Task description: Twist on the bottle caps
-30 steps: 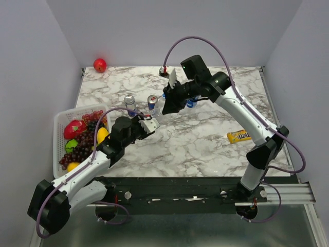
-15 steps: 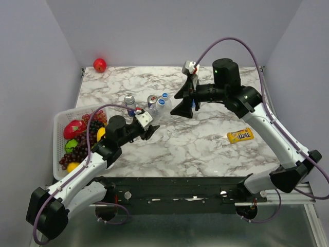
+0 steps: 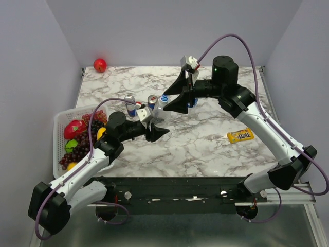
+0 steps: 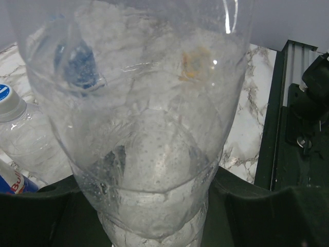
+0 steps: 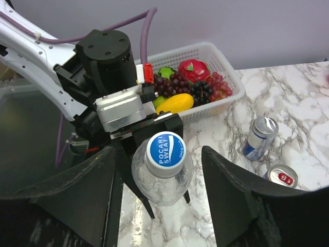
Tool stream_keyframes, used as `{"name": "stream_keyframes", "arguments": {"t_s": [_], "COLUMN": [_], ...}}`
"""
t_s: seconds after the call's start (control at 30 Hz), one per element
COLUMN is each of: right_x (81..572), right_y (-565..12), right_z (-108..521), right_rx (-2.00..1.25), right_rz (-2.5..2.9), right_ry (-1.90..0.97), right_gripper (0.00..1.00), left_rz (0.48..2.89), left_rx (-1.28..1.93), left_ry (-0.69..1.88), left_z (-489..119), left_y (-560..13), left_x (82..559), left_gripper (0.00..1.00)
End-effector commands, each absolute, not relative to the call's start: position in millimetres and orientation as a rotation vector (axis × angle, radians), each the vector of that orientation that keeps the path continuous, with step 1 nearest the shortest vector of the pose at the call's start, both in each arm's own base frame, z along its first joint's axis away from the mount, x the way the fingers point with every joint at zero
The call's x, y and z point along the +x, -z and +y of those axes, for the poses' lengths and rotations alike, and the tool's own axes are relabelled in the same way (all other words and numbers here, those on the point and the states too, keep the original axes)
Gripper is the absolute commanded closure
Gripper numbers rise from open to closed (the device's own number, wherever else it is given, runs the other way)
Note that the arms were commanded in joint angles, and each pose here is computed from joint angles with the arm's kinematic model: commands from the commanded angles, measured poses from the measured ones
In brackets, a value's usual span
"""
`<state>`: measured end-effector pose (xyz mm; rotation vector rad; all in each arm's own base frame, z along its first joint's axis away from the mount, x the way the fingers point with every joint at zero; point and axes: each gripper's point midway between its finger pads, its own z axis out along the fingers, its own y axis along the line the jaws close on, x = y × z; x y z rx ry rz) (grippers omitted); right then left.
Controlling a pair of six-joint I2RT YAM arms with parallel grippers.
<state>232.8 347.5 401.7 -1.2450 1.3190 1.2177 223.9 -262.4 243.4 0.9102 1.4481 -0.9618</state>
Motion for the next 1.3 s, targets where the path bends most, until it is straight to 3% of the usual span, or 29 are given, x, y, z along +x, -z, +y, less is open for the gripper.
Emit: {"name": "stream_keyframes", "arguments": {"t_s": [0.0,0.17,0.27,0.43,0.5,0.67,0.93,1.0,1.03,1.1,1.13,1.27], "right_x": [227,228,232,250,253,287,290,291,293,294,296,313], "right_y": [-401,-402,-403,-399,-394,-382,-374,-374,-374,-374,-374,-368], "right_z": [353,356,358,361,364,354,354,353,351,351,350,360], "right_rx": [-1.262,-1.23,-1.209,-1.128,-1.104,-0.906,-0.862,-0.862,-0.852,-0.846,-0.833,-0.707], "right_rz": [1.299,1.32,1.329,1.373,1.394,1.508,1.552,1.55,1.551,1.555,1.56,1.653], "right_ry": [-1.291,-1.332,-1.337,-1.238,-1.17,-0.909,-0.899,-0.887,-0.872,-0.867,-0.863,-0.86], "right_gripper": [0.29,0.42,0.55,0.86,0.96,1.0,0.99,1.0,1.0,1.0,1.0,1.0], "left_rz": [1.372,1.374,1.372,1.425,1.49,1.572,1.576,1.578,1.578,1.589,1.601,1.62], "left_rx": [0.939,0.951,0.948,0.827,0.641,0.439,0.46,0.475,0.494,0.513,0.495,0.484], "left_ry": [1.023,1.019,1.009,0.894,0.723,0.488,0.409,0.413,0.405,0.403,0.397,0.376], "left_z": [-272,-274,-275,-276,-271,-272,-274,-269,-266,-265,-263,-270], "left_y": [-267,-266,-267,-264,-265,-258,-255,-250,-248,-243,-241,-234], "left_x": [217,219,222,243,268,298,295,294,295,293,294,302], "left_gripper": [1.0,1.0,1.0,1.0,1.0,1.0,1.0,0.77,0.73,0.81,1.0,1.0]}}
